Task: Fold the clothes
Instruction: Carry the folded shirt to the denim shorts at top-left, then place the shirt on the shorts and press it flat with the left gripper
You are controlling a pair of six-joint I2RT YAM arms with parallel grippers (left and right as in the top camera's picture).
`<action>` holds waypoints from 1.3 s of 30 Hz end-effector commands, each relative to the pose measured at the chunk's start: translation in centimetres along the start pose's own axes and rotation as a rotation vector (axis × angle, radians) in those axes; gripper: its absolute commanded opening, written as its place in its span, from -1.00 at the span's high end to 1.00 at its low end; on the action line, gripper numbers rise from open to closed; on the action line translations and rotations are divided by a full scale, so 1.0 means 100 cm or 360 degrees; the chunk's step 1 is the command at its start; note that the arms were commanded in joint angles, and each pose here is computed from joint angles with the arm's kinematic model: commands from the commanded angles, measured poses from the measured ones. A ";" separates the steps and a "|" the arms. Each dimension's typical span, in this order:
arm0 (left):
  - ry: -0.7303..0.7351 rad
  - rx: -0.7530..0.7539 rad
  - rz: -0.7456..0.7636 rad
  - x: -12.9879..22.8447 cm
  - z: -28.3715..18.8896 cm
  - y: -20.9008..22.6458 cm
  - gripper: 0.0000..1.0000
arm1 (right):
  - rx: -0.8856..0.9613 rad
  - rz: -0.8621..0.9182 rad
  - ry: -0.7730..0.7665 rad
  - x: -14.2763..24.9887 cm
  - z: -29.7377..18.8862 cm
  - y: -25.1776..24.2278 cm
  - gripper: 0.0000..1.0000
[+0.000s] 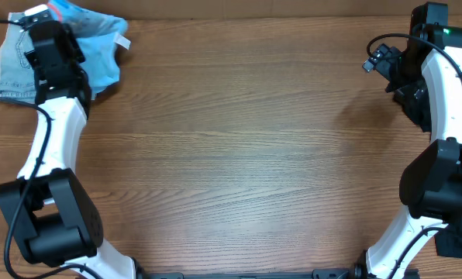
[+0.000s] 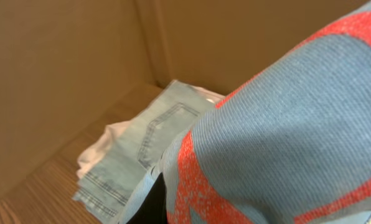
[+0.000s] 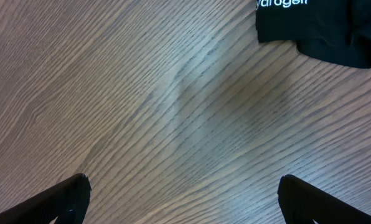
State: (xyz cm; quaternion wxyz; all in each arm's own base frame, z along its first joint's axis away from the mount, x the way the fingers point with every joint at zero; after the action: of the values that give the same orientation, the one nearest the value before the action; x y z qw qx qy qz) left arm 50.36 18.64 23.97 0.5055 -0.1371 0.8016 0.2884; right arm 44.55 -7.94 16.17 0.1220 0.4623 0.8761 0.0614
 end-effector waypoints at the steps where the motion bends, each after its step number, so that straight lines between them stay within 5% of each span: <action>1: -0.0009 -0.0105 -0.0031 0.002 0.018 0.017 0.87 | -0.0059 -0.0004 -0.0058 -0.005 -0.018 0.004 -1.00; 14: 0.0094 -0.0322 -0.0057 0.072 0.083 0.060 0.67 | -0.0059 -0.0004 -0.0058 -0.005 -0.018 0.004 -1.00; 16: 0.0104 -0.0353 -0.0054 0.083 0.091 0.069 -0.65 | -0.0059 -0.0004 -0.0058 -0.005 -0.018 0.004 -1.00; 17: 0.0116 -0.0363 -0.0041 0.088 0.093 0.072 -0.99 | -0.0058 -0.0004 -0.0059 -0.005 -0.018 0.004 -1.00; 29: 0.0001 -0.0641 0.0167 0.035 0.080 0.106 -1.00 | -0.0058 -0.0004 -0.0058 -0.005 -0.017 0.004 -1.00; 31: 0.0009 -0.0588 0.0166 0.035 0.080 0.095 -0.88 | -0.0059 -0.0004 -0.0059 -0.006 -0.018 0.005 -1.00; 32: 0.0027 -0.0500 0.0198 0.038 0.082 0.082 -0.59 | -0.0059 -0.0004 -0.0058 -0.005 -0.018 0.004 -1.00; 35: 0.0070 -0.0162 0.0211 0.050 0.086 0.040 0.73 | -0.0059 -0.0004 -0.0059 -0.006 -0.018 0.005 -1.00; 36: 0.0085 -0.0053 0.0171 0.054 0.087 0.027 0.92 | -0.0059 -0.0004 -0.0059 -0.006 -0.018 0.005 -1.00; 39: 0.0072 0.0316 -0.0032 0.055 0.082 -0.012 0.92 | -0.0059 -0.0004 -0.0059 -0.006 -0.018 0.005 -1.00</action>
State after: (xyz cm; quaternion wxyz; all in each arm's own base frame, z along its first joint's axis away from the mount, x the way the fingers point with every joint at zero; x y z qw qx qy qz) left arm 51.76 27.12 14.96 0.4246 -0.1169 0.8300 0.3422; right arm 44.55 -7.94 16.17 0.1221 0.4620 0.8763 0.0613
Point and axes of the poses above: each gripper's point midway between its finger pads, its own z axis out along the fingers, its own y axis along the line the jaws close on, x = y × z, the point moved 2 cm from there along -z, back along the fingers, and after that the axes turned 14 degrees about z, right-handed, at the moved point
